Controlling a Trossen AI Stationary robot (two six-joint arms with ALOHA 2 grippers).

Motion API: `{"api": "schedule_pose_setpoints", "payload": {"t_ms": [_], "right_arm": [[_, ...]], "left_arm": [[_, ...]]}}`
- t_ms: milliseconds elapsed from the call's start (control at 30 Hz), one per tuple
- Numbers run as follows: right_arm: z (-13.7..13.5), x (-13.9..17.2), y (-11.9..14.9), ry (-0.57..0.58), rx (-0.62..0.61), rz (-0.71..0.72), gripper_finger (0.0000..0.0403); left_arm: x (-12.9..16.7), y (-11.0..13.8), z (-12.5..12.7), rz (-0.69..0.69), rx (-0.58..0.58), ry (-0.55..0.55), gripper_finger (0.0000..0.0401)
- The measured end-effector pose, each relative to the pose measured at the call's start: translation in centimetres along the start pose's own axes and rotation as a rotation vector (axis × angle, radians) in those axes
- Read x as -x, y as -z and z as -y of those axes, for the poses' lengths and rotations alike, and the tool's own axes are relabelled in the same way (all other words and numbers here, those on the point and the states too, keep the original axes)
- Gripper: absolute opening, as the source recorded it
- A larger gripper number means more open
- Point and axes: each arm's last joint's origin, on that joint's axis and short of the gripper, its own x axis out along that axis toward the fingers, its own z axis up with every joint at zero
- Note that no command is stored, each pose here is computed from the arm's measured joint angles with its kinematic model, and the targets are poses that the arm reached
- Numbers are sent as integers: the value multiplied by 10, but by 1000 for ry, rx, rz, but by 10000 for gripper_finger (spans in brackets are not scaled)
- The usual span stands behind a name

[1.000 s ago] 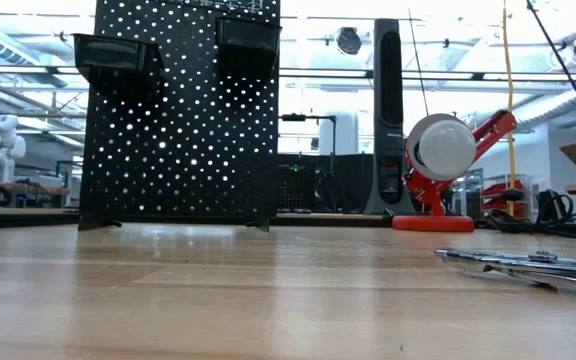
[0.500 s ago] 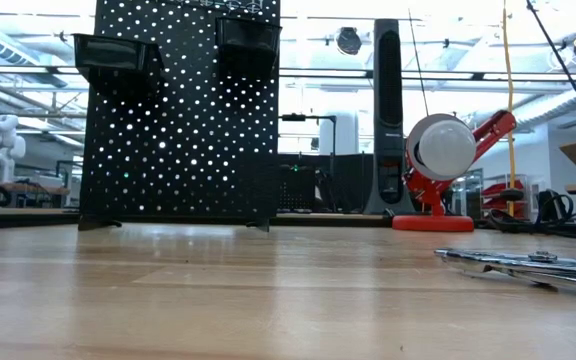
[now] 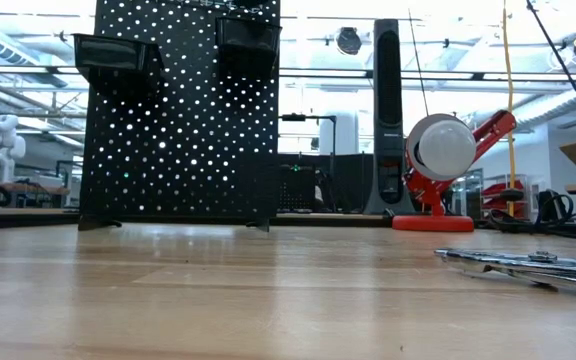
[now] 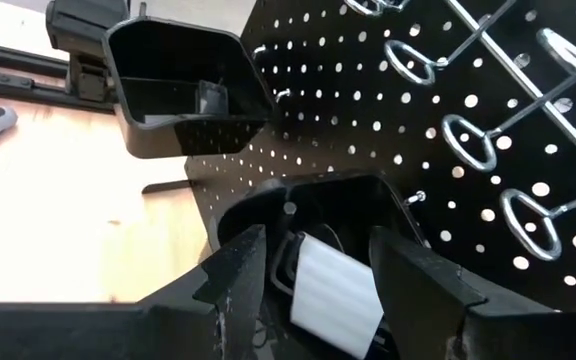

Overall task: Hang tools onto peg board
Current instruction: Remove the black allen wrench set from the top black basket on the pegboard to the table

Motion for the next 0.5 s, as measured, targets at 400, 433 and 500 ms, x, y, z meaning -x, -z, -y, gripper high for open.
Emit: {"api": "schedule_pose_setpoints", "payload": {"t_ms": [400, 433, 500], "right_arm": [[-1, 0, 2, -6, 25, -20, 178], [-1, 0, 2, -7, 25, -23, 178], [-1, 0, 3, -8, 26, -26, 178]], "left_arm": [[-16, 13, 24, -167, -326, 76, 85], [-17, 13, 24, -165, -341, 83, 102], [-17, 11, 25, -153, -354, 93, 138]]}}
